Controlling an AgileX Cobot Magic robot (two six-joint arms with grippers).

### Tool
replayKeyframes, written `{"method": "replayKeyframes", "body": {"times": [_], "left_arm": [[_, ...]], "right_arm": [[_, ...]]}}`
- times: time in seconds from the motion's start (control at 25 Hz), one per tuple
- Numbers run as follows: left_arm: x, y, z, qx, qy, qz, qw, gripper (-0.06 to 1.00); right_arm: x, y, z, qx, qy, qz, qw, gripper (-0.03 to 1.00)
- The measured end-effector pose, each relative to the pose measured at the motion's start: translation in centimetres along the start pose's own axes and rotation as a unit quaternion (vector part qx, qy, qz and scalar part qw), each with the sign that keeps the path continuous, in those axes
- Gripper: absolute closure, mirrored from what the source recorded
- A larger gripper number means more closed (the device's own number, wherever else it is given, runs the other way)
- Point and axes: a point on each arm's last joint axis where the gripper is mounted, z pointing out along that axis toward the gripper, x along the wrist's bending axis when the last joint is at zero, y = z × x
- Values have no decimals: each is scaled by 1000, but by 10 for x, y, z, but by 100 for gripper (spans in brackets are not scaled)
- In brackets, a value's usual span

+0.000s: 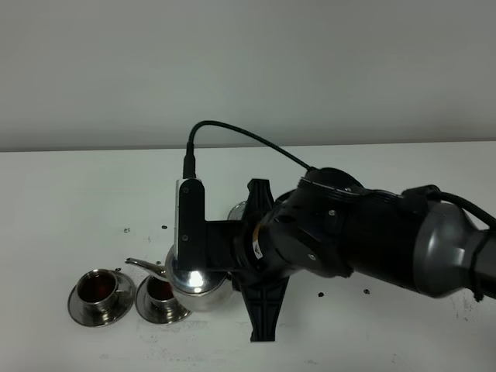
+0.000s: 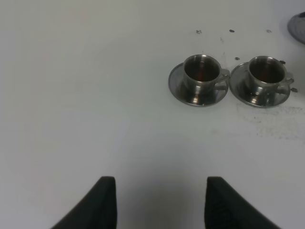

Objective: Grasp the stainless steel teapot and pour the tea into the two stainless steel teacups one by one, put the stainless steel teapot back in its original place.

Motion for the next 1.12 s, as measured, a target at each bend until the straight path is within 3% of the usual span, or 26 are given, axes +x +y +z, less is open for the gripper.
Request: {"method": "replayKeyframes", "body": {"times": [0.2, 0.36, 0.8, 0.96, 1.12], "left_arm": [[0, 0, 0, 0, 0, 0, 1000, 46], [0, 0, 0, 0, 0, 0, 1000, 46], [0, 0, 0, 0, 0, 0, 1000, 46], [0, 0, 0, 0, 0, 0, 1000, 46], [0, 0, 0, 0, 0, 0, 1000, 46]], "right_arm": [[23, -5, 12, -15, 52, 102, 993, 77], [28, -9, 31, 1, 62, 164, 985, 77], [38, -19, 70, 46, 78, 185, 978, 77], [22, -15, 61, 42, 67, 197, 977, 77], [-23, -24, 48, 29, 28, 236, 971, 77]]}}
